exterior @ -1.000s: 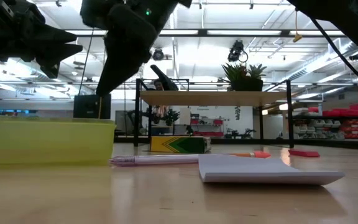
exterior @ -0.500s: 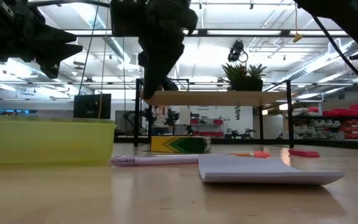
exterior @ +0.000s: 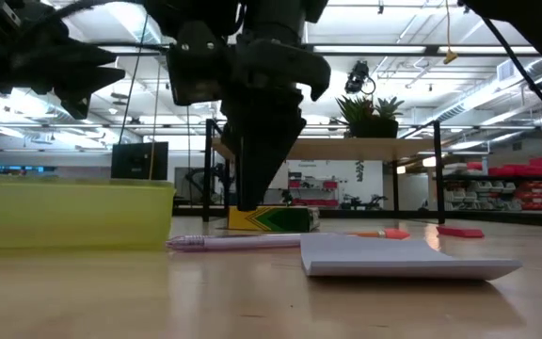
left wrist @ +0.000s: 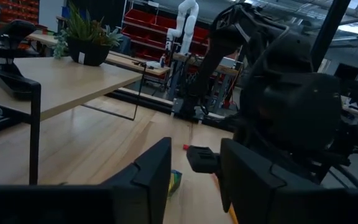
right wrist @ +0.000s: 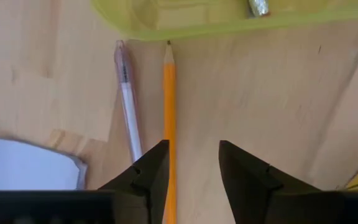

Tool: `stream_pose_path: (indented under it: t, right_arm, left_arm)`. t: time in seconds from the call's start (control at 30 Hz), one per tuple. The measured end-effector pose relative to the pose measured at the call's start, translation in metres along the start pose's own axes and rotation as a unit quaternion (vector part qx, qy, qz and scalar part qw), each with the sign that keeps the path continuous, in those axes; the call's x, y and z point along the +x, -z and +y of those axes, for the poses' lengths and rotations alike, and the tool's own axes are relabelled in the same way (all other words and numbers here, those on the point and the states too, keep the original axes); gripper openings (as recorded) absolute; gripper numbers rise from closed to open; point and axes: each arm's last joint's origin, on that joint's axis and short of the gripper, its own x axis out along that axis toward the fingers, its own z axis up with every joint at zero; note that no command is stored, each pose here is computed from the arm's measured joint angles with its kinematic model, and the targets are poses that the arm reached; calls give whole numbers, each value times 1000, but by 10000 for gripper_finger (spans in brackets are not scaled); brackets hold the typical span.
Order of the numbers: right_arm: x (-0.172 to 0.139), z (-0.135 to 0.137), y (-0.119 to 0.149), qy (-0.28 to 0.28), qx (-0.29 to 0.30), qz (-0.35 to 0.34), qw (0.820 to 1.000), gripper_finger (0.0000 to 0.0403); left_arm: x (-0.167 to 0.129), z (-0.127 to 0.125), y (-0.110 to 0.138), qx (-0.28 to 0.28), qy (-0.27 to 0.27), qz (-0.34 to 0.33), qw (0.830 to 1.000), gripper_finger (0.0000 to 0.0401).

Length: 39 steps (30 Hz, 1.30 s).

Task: Pack school essentials
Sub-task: Put the orange pencil into the yellow supply box

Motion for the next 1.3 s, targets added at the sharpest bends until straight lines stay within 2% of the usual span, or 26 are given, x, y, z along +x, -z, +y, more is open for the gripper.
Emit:
stream_pose_path:
  t: [0.17,0.47,0.57,0.73,0.97,1.1,1.3]
  right_arm:
    - [2,11,7,23,-6,33,999,156]
    - [4,13,21,35,-3,104,994,156]
    - [6,12,34,36,5,130,991,156]
    - [-10,13,66,39,42,93,994,156]
    - [-37,18,112,32,114,-23,993,156]
    - [-34,25,130,32,117,-50,991,156]
    - [-16,28,135,32,118,-48,991,156]
  left_arm:
    - [0,0,0,0,0,0,1000,142]
    - [0,0,0,0,0,0,1000,151]
    - [0,0,0,0,0,0,1000,151]
    - [0,0,0,0,0,0,1000,144]
    - [0,0,0,0,0,0,1000,146]
    - [0,0,0,0,0,0,1000,151]
    - [0,0,0,0,0,0,1000,152]
